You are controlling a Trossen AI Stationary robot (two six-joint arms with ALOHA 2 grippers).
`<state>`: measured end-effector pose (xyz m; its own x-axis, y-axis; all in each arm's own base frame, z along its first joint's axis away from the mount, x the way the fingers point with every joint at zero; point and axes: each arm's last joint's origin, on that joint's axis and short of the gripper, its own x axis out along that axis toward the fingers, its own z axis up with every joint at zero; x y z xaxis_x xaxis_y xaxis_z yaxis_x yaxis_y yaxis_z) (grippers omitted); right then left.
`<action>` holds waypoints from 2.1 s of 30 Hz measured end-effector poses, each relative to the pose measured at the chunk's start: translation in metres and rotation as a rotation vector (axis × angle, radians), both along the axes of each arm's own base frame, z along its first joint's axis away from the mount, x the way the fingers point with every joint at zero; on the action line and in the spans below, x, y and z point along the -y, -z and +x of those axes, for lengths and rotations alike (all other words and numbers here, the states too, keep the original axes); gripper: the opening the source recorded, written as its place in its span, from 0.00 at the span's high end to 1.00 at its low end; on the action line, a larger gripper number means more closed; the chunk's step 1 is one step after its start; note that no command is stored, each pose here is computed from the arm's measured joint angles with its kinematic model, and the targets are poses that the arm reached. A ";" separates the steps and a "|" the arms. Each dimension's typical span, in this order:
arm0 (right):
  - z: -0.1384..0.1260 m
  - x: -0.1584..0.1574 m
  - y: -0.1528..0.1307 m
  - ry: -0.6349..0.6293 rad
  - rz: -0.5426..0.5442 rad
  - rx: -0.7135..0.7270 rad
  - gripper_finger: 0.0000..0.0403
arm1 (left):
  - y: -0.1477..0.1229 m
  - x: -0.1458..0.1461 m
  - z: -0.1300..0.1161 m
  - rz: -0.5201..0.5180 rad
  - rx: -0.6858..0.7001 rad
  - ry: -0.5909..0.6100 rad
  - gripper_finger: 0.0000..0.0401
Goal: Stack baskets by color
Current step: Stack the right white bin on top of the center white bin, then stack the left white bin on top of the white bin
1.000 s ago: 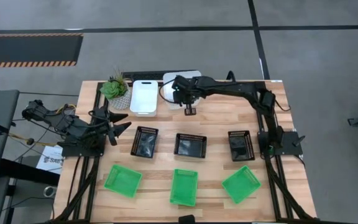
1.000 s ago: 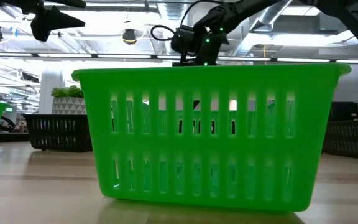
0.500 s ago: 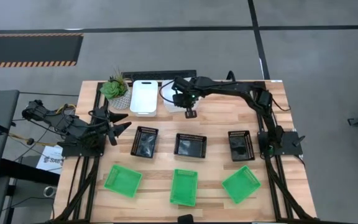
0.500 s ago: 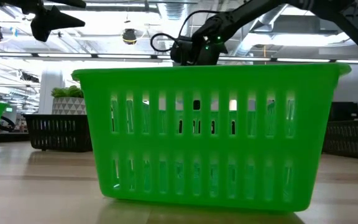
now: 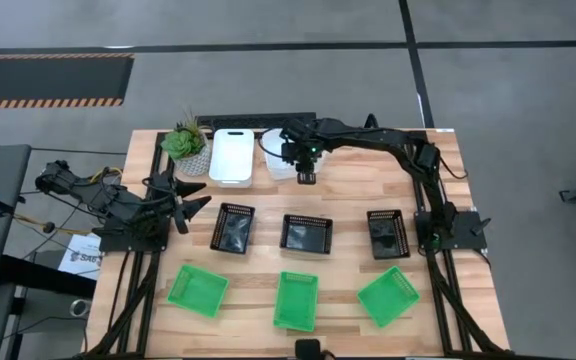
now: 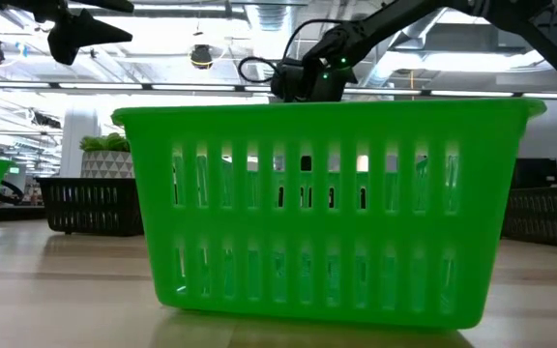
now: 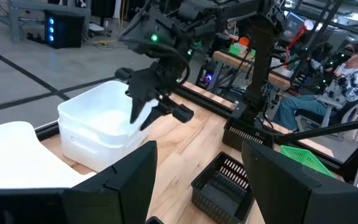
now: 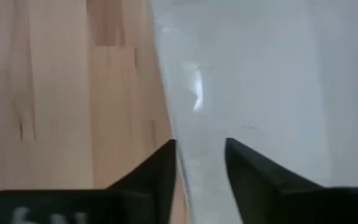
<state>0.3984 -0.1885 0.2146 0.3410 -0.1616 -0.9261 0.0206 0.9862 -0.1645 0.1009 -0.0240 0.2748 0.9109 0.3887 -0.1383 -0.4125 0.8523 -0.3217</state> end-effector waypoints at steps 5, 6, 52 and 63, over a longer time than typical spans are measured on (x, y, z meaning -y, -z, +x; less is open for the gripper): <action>0.001 0.000 -0.022 0.035 -0.005 0.042 0.41 | 0.000 0.000 0.000 0.000 0.000 0.000 0.44; 0.002 0.000 -0.027 0.038 -0.004 0.043 0.39 | 0.000 0.000 0.000 0.000 0.000 0.000 0.44; 0.105 -0.095 -0.010 -0.309 -0.106 0.432 0.40 | 0.000 0.000 0.000 -0.052 0.018 -0.008 0.44; 0.106 -0.088 -0.004 -0.295 -0.110 0.429 0.40 | 0.002 0.000 0.000 -0.048 0.007 -0.008 0.44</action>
<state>0.5047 -0.1001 0.2186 0.7308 -0.0900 -0.6766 -0.1667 0.9378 -0.3047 0.1006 -0.0238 0.2733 0.9087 0.3892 -0.1508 -0.4170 0.8322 -0.3653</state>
